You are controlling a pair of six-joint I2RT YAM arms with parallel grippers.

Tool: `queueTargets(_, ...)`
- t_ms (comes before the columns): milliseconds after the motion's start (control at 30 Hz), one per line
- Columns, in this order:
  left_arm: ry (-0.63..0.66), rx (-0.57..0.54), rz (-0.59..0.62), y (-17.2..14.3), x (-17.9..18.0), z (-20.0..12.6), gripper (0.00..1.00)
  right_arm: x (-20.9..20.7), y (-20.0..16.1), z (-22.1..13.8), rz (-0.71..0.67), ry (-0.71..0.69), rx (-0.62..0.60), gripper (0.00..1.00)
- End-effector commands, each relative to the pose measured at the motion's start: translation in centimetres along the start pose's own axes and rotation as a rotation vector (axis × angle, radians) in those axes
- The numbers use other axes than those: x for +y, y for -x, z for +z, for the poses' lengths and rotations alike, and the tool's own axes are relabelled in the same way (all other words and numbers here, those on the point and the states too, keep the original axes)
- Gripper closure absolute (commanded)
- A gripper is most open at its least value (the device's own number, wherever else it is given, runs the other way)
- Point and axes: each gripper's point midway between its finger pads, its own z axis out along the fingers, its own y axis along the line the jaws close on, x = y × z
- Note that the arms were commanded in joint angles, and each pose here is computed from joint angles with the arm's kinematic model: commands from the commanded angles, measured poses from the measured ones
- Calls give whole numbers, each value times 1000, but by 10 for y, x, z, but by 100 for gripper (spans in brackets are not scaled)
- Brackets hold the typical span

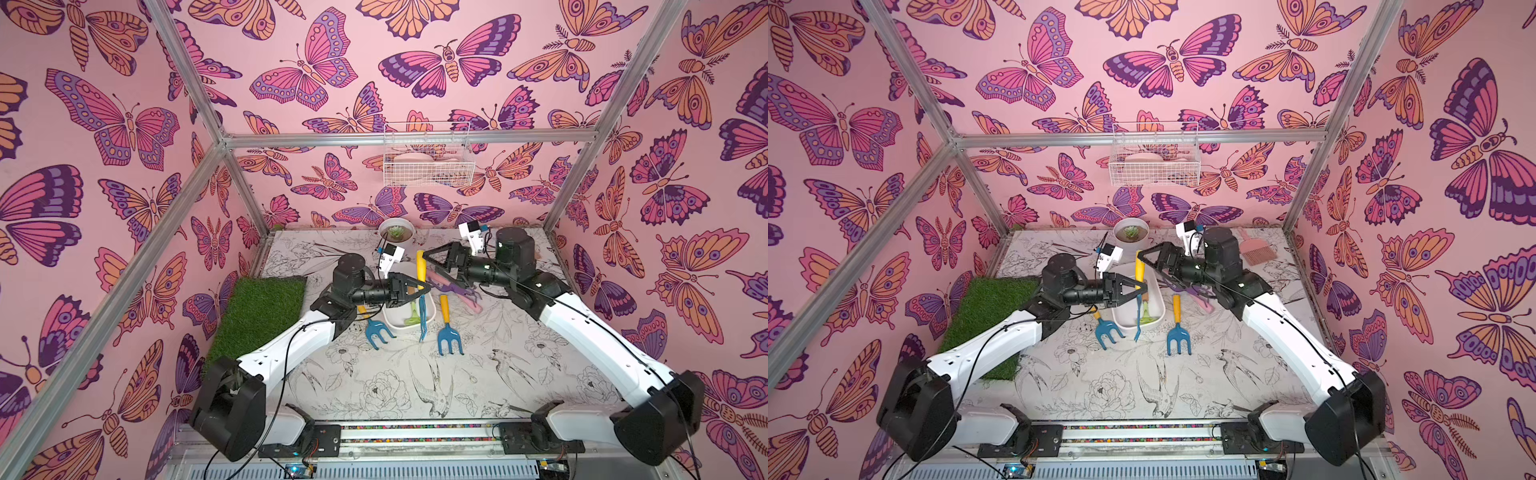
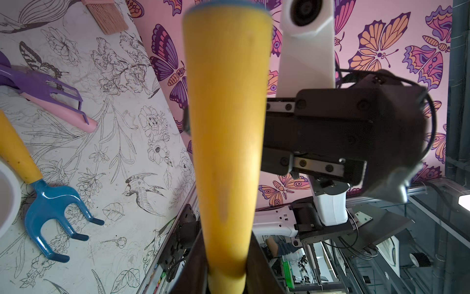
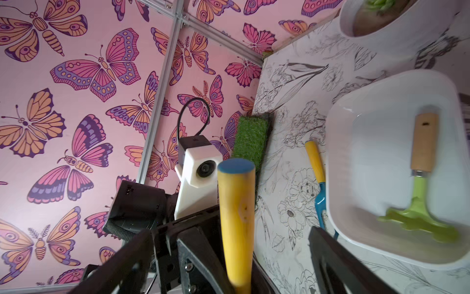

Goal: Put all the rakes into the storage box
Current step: Pick up the rake at the center of the board, then place the rake in the storage box.

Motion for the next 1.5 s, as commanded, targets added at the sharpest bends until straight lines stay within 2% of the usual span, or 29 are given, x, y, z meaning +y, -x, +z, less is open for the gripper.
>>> queueTargets(0, 21, -29, 40, 1, -2, -5, 100, -15, 13, -25, -66, -157, -87, 5)
queueTargets(67, 80, -37, 34, 1, 7, -8, 100, -34, 14, -37, -77, -271, -110, 8)
queueTargets(167, 182, -58, 46, 4, 22, -14, 100, -67, 12, -52, -65, -444, -114, 7)
queueTargets(233, 276, -71, 53, 6, 34, -21, 100, -91, 5, -61, -36, -563, -76, 7)
queueTargets(367, 459, -94, 70, 11, 57, -36, 100, -121, -5, -74, -49, -715, -28, 9)
queueTargets(533, 693, -169, 50, 21, 89, -62, 100, -147, -15, -82, -51, -829, 10, 12)
queueTargets(700, 908, -246, 1, 35, 123, -84, 100, -164, -24, -75, -31, -858, 58, 13)
queueTargets(800, 978, -259, -9, 45, 136, -85, 100, -169, -27, -67, -11, -849, 84, 13)
queueTargets(1167, 1126, -280, -56, 87, 172, -64, 100, -173, -31, -53, 18, -830, 132, 14)
queueTargets(1467, 1208, -209, -78, 89, 208, -34, 100, -179, -39, -51, 32, -831, 159, 14)
